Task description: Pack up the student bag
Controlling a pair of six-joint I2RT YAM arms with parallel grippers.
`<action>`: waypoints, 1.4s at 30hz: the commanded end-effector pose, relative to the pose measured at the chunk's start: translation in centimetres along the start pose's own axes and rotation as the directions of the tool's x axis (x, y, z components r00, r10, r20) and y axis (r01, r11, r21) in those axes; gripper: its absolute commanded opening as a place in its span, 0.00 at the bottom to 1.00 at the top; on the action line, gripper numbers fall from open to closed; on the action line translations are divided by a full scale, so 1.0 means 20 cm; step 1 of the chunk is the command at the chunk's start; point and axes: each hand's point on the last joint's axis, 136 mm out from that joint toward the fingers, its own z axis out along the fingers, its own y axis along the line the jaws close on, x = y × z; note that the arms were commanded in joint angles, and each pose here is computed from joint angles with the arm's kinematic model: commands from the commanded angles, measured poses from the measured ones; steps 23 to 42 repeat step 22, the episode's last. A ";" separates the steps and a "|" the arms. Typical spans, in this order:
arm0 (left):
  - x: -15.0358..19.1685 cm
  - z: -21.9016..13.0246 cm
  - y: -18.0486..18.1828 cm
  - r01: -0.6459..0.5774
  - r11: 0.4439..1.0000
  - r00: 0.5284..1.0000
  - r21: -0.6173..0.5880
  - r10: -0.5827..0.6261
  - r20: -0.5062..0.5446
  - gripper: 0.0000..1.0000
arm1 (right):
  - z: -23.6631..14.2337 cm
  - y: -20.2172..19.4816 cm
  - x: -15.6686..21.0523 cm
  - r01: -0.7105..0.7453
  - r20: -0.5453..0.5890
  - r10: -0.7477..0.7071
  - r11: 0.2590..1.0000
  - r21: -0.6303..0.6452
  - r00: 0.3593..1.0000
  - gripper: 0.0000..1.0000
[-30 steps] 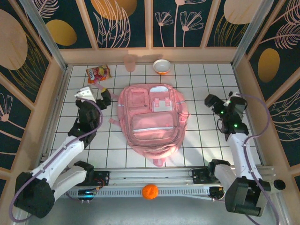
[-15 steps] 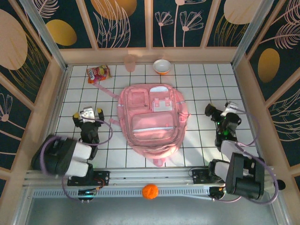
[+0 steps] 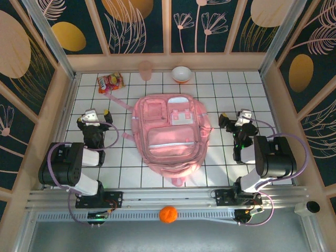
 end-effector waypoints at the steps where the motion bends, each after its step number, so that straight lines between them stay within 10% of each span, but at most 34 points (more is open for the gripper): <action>1: -0.01 0.00 -0.02 0.024 0.999 1.000 0.030 -0.024 0.004 0.99 | 0.00 -0.02 -0.09 0.032 0.065 -0.034 0.999 0.036 0.997 0.99; 42: 0.00 0.01 -0.06 0.004 0.997 1.000 0.076 -0.003 -0.011 0.99 | 0.00 -0.02 -0.09 0.030 0.064 -0.033 0.999 0.036 0.997 0.99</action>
